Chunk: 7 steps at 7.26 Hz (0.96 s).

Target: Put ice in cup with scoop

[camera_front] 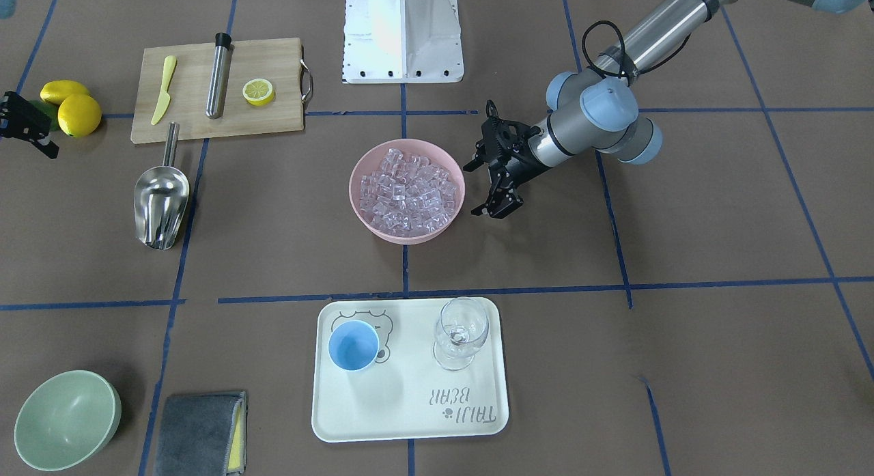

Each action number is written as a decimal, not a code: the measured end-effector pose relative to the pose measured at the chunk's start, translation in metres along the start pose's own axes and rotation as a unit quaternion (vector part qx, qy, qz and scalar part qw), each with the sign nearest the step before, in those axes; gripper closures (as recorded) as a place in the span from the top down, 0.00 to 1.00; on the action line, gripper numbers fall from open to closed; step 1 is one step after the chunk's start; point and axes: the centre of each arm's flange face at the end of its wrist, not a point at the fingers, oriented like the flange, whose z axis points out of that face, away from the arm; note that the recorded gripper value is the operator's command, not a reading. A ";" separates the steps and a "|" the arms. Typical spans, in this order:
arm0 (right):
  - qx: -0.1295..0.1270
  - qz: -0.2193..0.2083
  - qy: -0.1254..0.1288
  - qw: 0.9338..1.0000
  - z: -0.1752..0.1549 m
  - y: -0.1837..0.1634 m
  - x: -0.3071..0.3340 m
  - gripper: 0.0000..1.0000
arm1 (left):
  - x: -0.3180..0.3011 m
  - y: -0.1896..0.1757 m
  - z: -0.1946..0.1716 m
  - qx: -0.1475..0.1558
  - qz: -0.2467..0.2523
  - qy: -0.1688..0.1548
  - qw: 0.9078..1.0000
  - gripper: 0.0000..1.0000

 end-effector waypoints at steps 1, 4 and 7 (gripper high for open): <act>-0.004 0.022 0.005 1.000 0.009 0.007 -0.021 1.00 | -0.001 -0.006 0.001 0.004 0.002 -0.003 1.000 1.00; -0.011 0.090 0.023 0.996 0.051 0.045 -0.094 1.00 | -0.005 -0.011 0.002 0.008 0.003 -0.020 1.000 1.00; -0.021 0.106 0.037 0.993 0.105 0.090 -0.125 0.99 | -0.006 -0.010 0.003 0.007 0.003 -0.022 1.000 1.00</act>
